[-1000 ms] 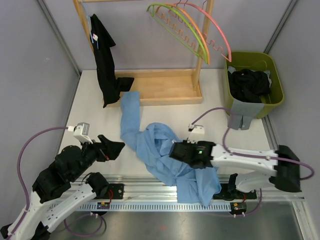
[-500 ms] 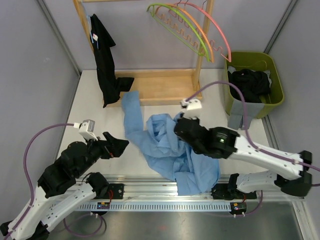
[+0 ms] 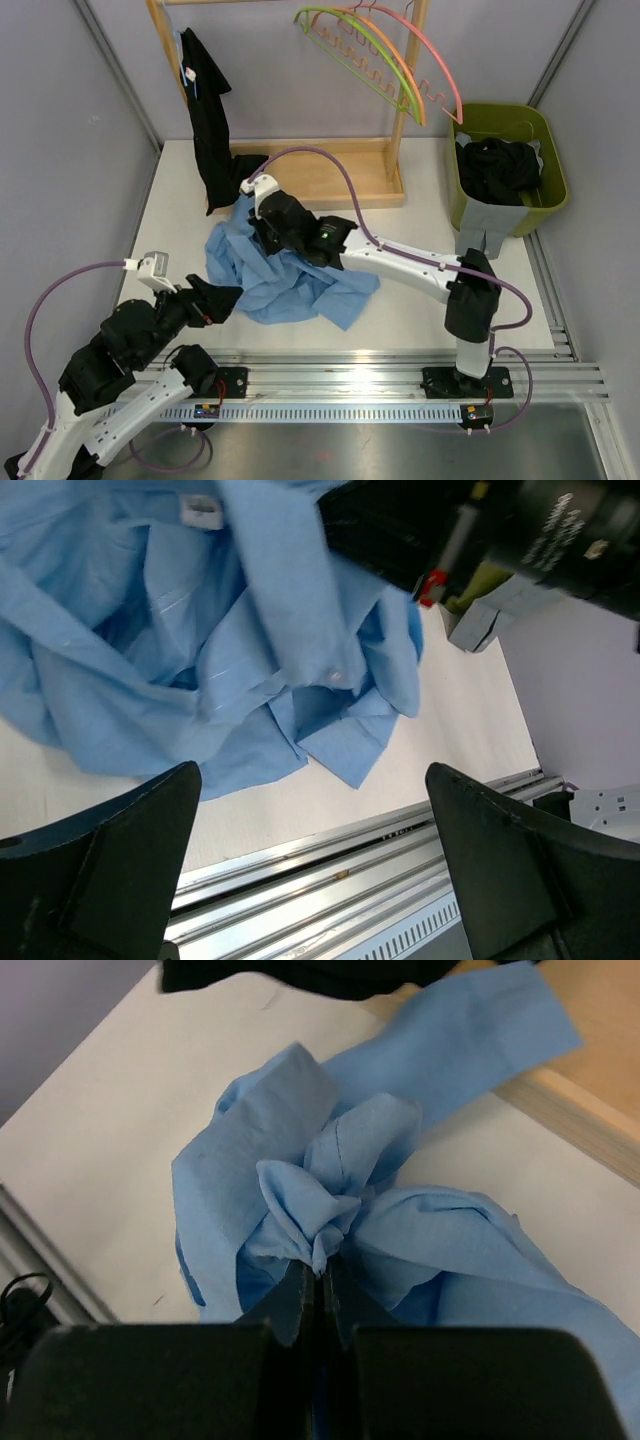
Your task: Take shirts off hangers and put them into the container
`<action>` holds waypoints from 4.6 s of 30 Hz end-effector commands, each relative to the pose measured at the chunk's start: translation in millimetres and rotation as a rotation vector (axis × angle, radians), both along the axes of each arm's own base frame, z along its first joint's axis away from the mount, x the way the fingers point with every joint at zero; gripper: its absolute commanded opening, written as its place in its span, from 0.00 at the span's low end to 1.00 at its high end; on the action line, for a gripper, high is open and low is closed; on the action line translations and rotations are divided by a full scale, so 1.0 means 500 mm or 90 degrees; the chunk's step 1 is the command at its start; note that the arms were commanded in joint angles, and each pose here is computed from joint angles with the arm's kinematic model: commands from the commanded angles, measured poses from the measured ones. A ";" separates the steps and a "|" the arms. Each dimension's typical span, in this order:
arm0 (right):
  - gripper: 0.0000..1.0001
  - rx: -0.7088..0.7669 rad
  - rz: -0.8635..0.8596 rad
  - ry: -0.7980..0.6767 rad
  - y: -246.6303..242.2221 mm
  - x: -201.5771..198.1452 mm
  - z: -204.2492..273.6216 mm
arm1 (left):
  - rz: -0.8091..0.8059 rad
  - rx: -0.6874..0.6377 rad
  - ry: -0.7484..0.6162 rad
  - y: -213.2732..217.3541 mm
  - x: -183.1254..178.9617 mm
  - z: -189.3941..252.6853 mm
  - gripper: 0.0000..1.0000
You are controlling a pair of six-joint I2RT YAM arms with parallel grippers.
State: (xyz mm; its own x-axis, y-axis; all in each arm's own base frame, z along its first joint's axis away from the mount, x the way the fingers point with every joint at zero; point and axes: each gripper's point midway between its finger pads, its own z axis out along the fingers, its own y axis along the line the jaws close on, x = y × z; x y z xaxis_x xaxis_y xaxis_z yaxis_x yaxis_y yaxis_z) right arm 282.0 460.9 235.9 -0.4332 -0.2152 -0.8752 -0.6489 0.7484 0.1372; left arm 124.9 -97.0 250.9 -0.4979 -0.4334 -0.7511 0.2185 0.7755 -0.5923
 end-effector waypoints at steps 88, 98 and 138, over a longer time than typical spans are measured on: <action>0.00 0.025 -0.881 -0.103 -1.036 0.093 0.276 | -0.015 -0.024 -0.002 -0.030 0.014 0.027 0.99; 0.00 0.265 -0.873 -0.369 -1.122 0.201 0.680 | -0.017 -0.022 -0.010 -0.036 0.022 0.051 0.99; 0.07 -0.039 -1.039 0.206 -1.200 0.472 -0.225 | -0.026 -0.021 0.075 -0.055 0.013 -0.056 0.99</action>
